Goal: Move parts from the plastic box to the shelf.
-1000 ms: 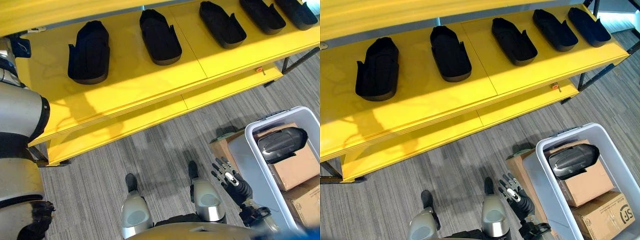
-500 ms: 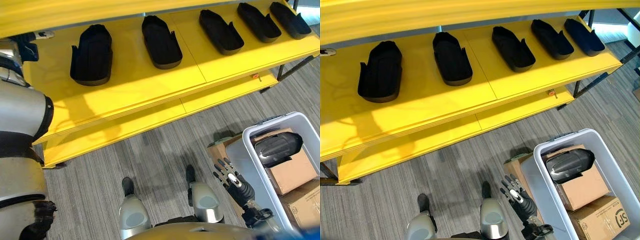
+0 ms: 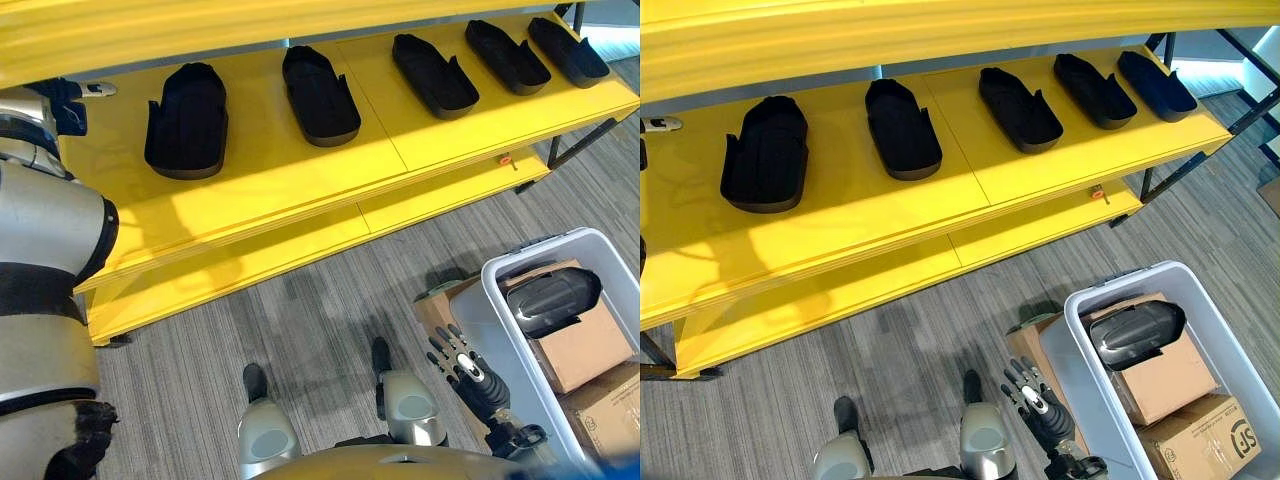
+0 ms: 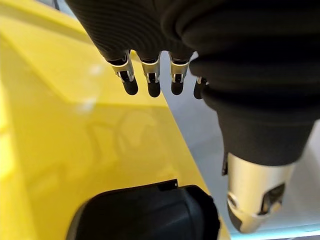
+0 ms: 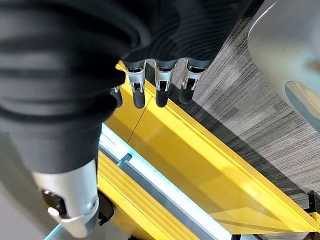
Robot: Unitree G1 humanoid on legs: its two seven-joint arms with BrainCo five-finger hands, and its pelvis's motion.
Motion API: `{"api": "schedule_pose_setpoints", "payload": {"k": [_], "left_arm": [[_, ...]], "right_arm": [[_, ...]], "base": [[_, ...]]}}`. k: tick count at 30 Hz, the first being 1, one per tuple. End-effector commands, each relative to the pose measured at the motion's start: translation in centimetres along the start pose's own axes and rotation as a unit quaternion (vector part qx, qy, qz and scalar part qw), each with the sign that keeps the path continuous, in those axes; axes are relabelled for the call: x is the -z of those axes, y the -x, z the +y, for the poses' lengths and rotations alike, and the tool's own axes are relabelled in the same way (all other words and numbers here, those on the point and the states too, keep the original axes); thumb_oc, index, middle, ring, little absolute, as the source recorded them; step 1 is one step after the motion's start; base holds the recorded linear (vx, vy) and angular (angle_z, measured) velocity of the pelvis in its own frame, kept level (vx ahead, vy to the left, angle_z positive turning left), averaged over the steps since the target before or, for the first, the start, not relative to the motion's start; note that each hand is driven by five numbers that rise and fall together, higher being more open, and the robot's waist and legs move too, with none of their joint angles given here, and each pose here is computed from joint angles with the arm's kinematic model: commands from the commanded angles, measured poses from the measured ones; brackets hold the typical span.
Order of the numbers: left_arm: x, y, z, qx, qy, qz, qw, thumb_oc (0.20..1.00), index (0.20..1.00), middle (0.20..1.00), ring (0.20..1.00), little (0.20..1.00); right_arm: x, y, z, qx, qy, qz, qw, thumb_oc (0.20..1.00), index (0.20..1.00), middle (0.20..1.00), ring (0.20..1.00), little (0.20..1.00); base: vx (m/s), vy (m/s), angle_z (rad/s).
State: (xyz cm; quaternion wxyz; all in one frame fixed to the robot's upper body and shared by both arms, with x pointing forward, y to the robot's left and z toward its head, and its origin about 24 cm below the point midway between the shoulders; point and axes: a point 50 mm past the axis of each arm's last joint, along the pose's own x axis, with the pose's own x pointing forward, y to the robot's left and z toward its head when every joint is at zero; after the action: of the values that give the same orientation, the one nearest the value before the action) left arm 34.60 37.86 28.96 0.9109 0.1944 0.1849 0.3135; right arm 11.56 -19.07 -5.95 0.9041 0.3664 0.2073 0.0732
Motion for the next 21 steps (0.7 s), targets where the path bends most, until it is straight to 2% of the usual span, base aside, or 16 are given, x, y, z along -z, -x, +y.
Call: {"api": "schedule_pose_setpoints", "payload": {"k": [1,8,21], "left_arm": [[-0.8,1.4,6.6,-0.085,0.009,-0.012,0.996,1.000,1.000,1.000,1.000,1.000],[0.7,0.9,6.0,-0.076,-0.028,0.028,0.996,1.000,1.000,1.000,1.000,1.000],[2.8,0.3,5.3,-0.058,-0.010,0.064,0.996,1.000,1.000,1.000,1.000,1.000]], "right_arm": [[-0.8,0.2,-0.5,0.006,-0.005,-0.038,0.999,1.000,1.000,1.000,1.000,1.000],[-0.8,0.8,-1.1,0.021,-0.008,-0.042,0.999,1.000,1.000,1.000,1.000,1.000],[-0.2,1.4,-2.1,0.041,-0.024,-0.037,0.998,1.000,1.000,1.000,1.000,1.000]], "base": [[0.00,0.000,0.00],[0.00,0.000,0.00],[0.00,-0.002,-0.02]]}}
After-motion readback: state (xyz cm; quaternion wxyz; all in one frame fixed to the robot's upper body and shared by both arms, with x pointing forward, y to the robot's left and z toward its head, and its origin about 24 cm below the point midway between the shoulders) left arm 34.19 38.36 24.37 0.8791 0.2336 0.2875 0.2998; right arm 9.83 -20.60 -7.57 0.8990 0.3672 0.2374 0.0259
